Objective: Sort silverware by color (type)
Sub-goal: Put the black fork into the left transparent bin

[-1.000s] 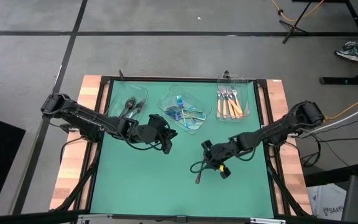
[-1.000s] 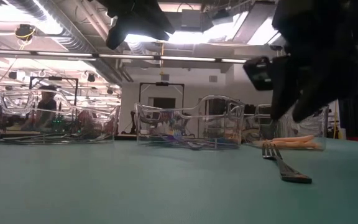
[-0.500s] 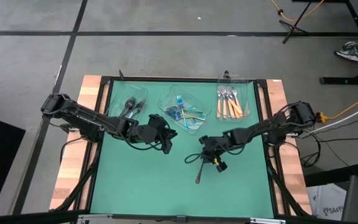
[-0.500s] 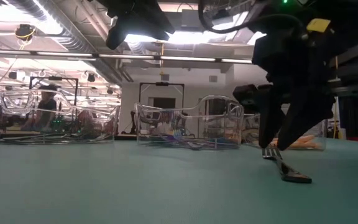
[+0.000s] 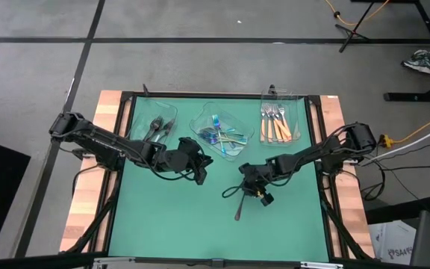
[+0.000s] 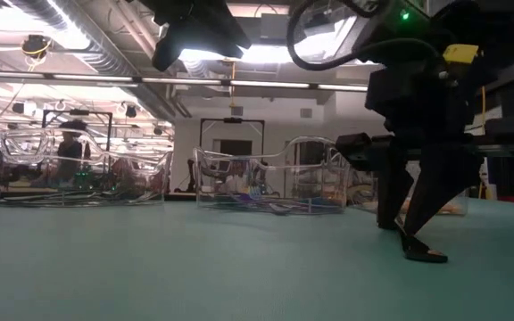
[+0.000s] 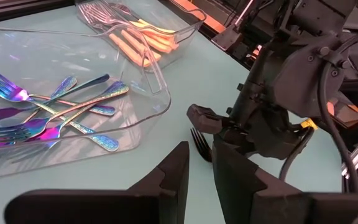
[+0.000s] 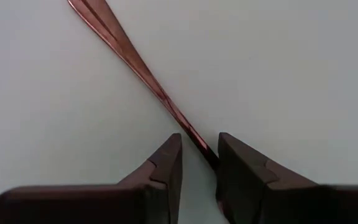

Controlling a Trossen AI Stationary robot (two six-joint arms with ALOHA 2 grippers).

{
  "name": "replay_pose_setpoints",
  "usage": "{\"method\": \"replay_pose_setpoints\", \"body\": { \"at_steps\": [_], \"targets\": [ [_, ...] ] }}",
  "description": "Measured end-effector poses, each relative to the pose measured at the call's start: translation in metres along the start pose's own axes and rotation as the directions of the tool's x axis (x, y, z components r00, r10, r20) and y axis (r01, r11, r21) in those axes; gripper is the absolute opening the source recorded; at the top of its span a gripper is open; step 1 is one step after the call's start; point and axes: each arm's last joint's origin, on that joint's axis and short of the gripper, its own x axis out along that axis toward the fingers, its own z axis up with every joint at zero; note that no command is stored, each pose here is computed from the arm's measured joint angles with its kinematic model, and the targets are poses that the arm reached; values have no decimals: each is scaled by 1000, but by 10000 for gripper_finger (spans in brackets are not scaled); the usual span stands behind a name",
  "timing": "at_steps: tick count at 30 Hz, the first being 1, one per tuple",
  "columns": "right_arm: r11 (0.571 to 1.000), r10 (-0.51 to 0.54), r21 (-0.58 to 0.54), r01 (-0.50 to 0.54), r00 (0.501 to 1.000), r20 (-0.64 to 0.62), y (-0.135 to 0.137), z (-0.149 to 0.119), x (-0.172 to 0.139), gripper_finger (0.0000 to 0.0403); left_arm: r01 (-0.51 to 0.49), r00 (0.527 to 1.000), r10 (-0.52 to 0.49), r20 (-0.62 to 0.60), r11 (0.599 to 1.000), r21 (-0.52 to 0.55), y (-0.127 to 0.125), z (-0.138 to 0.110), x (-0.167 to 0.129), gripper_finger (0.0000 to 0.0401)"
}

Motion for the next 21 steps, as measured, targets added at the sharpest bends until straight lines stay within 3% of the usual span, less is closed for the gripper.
{"method": "replay_pose_setpoints", "body": {
  "at_steps": [10,21],
  "targets": [
    [999,31,9,-31,999,-29,0,-5,11,92,-2,1000,2,-2,1000,1,0,0,0,64],
    [999,38,19,-38,999,-30,1,-6,12,5,-3,1000,3,-2,1000,2,0,0,0,64]
  ]
}}
